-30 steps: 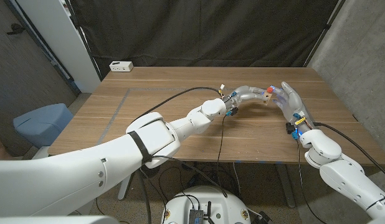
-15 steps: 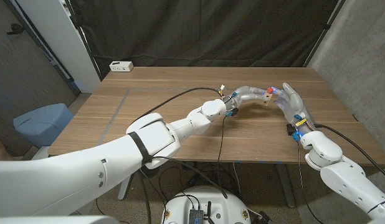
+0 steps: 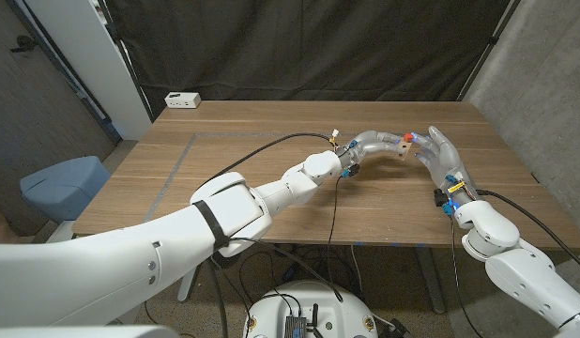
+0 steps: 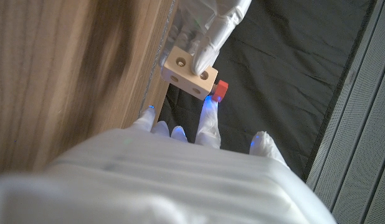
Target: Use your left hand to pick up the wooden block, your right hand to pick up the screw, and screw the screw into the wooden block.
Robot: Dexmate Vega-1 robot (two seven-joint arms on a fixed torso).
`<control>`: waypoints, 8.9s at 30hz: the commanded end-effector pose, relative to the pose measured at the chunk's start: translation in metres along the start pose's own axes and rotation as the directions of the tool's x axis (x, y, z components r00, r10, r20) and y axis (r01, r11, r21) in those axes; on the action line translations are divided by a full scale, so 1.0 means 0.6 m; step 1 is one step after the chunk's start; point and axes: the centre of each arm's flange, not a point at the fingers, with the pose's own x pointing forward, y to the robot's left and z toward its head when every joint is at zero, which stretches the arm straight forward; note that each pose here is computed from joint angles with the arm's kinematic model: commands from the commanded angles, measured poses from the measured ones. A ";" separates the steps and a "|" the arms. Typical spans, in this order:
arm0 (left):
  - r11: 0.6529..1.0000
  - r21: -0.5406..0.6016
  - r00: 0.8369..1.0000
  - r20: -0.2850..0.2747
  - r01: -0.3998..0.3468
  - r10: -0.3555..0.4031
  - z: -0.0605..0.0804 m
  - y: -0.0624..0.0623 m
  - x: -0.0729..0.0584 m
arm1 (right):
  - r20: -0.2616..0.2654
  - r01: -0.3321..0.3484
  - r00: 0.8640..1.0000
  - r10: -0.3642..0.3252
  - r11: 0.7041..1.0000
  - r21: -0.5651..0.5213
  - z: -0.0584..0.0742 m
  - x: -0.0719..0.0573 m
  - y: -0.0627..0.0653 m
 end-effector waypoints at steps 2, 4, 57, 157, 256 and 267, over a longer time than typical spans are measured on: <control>1.000 -0.003 1.000 -0.004 0.001 -0.001 -0.001 0.001 0.000 | -0.009 0.008 1.000 -0.008 1.000 -0.007 0.002 -0.010 0.000; 1.000 -0.004 1.000 -0.008 0.000 0.000 -0.001 0.002 0.001 | -0.011 0.008 1.000 -0.008 1.000 -0.007 0.002 -0.010 0.000; 1.000 -0.001 0.999 -0.033 -0.001 0.001 -0.001 0.007 0.005 | -0.014 0.032 0.999 -0.032 0.999 -0.016 0.001 -0.017 -0.001; 1.000 0.014 1.000 0.019 0.017 -0.017 0.007 -0.007 0.002 | 0.007 0.004 1.000 -0.004 1.000 -0.010 0.005 -0.001 -0.003; 1.000 -0.004 1.000 -0.011 0.026 -0.026 -0.002 -0.013 0.002 | -0.017 0.052 0.999 -0.052 0.999 -0.011 0.001 -0.035 -0.005; 1.000 -0.004 1.000 -0.016 0.022 -0.022 -0.003 -0.010 0.003 | -0.020 0.051 0.998 -0.052 0.999 -0.013 0.001 -0.033 -0.005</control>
